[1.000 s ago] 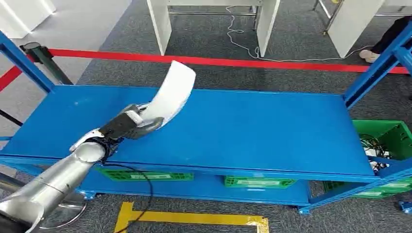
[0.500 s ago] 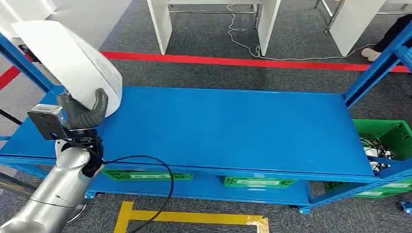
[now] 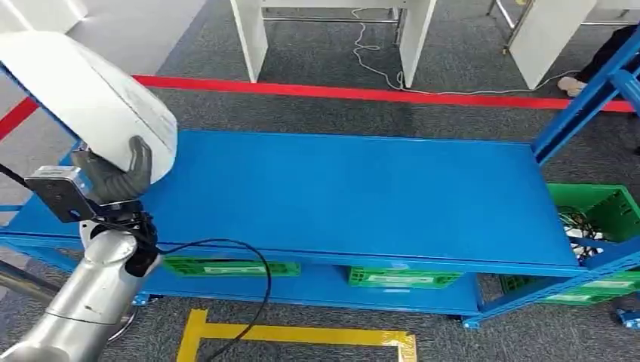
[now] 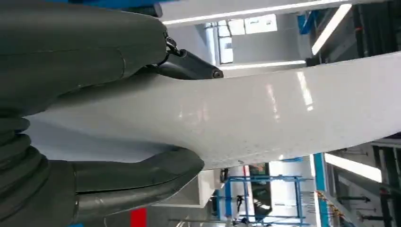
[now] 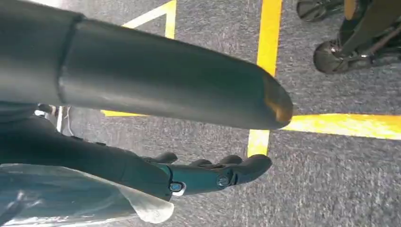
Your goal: Take the parts from the cabinet and place them on the table.
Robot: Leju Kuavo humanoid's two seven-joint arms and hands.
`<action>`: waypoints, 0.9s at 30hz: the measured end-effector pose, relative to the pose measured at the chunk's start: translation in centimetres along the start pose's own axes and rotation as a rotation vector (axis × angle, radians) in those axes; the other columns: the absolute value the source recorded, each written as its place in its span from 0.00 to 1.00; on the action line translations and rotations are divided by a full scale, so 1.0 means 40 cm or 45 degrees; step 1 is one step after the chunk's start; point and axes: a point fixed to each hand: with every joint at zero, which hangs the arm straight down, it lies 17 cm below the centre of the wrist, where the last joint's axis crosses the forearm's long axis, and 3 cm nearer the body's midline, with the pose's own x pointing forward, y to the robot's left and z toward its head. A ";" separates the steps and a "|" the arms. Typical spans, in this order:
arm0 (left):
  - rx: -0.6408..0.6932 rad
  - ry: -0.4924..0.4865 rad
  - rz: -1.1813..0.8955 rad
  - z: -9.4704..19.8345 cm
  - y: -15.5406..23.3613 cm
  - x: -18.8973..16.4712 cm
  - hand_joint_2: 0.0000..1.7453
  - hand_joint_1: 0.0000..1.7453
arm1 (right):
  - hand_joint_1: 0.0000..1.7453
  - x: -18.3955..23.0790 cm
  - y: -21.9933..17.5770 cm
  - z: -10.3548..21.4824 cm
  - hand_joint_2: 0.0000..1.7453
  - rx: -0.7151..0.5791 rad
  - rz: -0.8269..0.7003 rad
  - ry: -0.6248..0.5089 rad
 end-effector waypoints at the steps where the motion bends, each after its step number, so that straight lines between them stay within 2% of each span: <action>1: 0.001 -0.001 -0.001 -0.001 0.002 0.000 1.00 1.00 | 0.00 -0.002 -0.001 0.000 0.00 -0.002 0.000 0.002; 27: 0.025 -0.025 -0.047 -0.021 0.051 -0.002 1.00 1.00 | 0.00 0.003 0.006 0.001 0.00 -0.002 -0.003 0.005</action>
